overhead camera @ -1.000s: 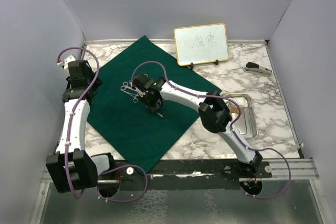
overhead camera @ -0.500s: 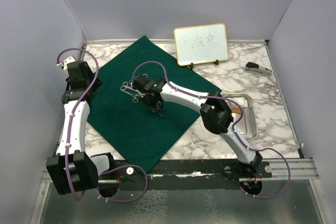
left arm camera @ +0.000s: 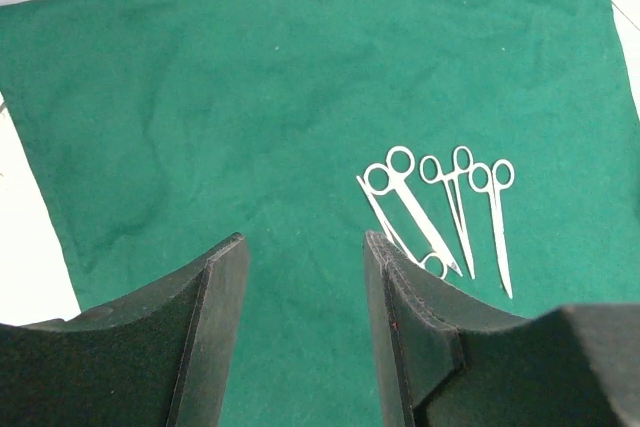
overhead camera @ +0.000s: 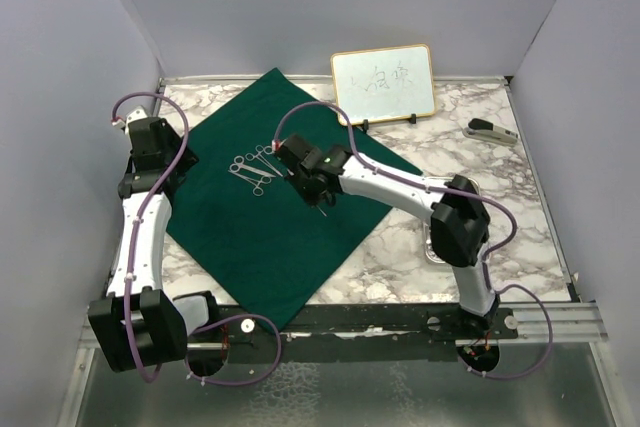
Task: Prepare the surgical pack
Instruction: Pick up the medical item from the surgical kit, then place the medical item in the container.
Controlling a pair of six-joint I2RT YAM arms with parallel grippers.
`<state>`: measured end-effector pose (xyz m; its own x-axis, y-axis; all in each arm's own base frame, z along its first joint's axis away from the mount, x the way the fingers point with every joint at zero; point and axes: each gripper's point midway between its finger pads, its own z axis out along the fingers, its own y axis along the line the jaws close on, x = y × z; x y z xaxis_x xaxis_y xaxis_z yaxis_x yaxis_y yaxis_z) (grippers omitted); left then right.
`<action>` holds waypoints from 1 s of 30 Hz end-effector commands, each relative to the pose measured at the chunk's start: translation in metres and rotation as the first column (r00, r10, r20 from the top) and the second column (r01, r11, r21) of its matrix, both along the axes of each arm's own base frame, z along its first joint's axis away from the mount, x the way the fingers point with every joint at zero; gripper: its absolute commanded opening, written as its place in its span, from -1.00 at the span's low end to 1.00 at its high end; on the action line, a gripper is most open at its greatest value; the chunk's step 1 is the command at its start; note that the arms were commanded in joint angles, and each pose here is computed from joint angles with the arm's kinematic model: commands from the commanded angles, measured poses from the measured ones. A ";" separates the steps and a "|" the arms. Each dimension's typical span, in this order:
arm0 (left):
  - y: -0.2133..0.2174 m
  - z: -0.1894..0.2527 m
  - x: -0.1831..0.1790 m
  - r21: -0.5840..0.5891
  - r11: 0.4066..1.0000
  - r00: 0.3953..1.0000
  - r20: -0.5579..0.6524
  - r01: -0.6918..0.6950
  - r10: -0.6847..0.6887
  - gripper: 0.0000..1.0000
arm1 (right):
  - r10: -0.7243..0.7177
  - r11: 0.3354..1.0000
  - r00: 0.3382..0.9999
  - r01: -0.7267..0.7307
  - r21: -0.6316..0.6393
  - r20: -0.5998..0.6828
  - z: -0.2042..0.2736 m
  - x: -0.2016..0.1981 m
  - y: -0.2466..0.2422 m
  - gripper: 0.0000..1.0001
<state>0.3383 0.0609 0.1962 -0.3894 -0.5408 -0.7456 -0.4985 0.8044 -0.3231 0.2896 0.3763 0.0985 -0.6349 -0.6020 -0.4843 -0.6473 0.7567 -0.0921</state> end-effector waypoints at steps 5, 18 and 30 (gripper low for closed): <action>-0.023 0.010 0.009 -0.074 0.990 0.991 0.073 0.121 -0.115 0.05 | -0.359 0.921 0.930 0.366 -0.130 0.075 0.029 -0.012 -0.122 -0.98; -0.072 0.000 0.018 -0.254 0.917 0.950 0.130 0.308 -0.283 0.05 | -0.763 0.599 0.640 0.751 -0.277 0.087 0.044 -0.066 -0.298 -0.98; -0.083 0.010 0.013 -0.196 0.920 0.938 0.139 0.339 -0.316 0.07 | -0.785 0.579 0.619 0.717 -0.389 -0.028 -0.020 -0.045 -0.335 -0.98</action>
